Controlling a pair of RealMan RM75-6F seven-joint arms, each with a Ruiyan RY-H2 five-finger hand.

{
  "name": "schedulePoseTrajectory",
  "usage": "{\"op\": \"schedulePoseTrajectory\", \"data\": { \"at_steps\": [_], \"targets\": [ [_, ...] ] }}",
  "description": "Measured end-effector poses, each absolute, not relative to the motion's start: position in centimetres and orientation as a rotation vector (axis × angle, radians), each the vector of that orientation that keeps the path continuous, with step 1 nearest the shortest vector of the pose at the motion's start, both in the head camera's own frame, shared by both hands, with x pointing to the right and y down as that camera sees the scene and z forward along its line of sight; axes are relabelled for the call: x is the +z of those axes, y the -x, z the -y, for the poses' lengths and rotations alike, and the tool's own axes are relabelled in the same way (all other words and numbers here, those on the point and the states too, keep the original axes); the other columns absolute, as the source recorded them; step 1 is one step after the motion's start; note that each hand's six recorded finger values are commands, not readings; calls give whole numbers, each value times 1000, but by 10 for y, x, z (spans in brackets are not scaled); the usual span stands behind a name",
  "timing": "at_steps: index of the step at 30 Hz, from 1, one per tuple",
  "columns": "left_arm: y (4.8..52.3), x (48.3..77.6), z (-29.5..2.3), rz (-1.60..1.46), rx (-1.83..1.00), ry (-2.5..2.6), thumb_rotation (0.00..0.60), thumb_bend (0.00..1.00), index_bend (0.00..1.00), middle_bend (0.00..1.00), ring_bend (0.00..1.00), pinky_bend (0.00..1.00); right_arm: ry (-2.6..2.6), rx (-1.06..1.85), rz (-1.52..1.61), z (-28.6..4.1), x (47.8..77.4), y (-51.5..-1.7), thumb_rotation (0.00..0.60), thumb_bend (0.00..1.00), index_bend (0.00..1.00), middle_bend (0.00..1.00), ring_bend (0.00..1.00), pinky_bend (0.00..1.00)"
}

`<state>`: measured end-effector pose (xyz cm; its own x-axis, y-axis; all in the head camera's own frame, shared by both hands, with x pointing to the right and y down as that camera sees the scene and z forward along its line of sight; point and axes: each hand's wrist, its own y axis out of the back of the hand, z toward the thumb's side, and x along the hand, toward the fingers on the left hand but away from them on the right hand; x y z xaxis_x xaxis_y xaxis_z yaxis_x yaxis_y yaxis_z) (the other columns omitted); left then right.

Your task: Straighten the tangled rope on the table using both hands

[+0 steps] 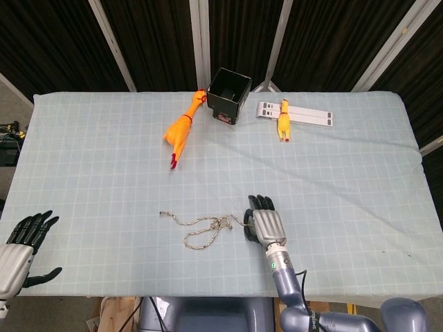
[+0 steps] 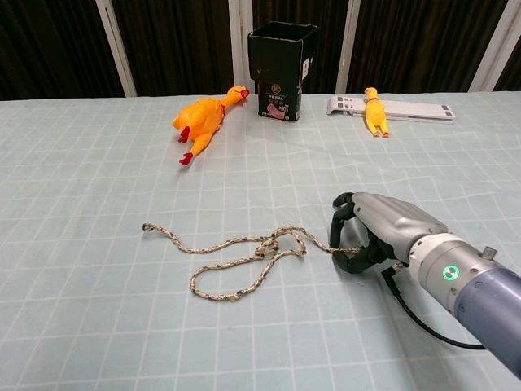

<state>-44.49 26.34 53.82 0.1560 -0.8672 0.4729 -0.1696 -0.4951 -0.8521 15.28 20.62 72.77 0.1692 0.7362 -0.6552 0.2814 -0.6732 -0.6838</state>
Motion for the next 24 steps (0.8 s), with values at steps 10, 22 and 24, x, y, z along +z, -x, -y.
{"op": "schedulePoseTrajectory", "data": {
  "at_steps": [10, 22, 24],
  "targets": [
    [446, 538, -263, -995, -1384, 1790, 600, 73, 86, 0, 0, 0, 2051, 1480, 976, -205, 722, -150, 600, 468, 639, 169, 0, 0],
    [440, 540, -261, -992, -1393, 1803, 600, 75, 97, 0, 0, 0, 2031, 1397, 1058, -176, 689, -163, 600, 468, 639, 169, 0, 0],
    [436, 540, -260, -983, -1392, 1811, 600, 76, 100, 0, 0, 0, 2027, 1388, 1064, -172, 684, -167, 600, 467, 639, 169, 0, 0]
  ]
}}
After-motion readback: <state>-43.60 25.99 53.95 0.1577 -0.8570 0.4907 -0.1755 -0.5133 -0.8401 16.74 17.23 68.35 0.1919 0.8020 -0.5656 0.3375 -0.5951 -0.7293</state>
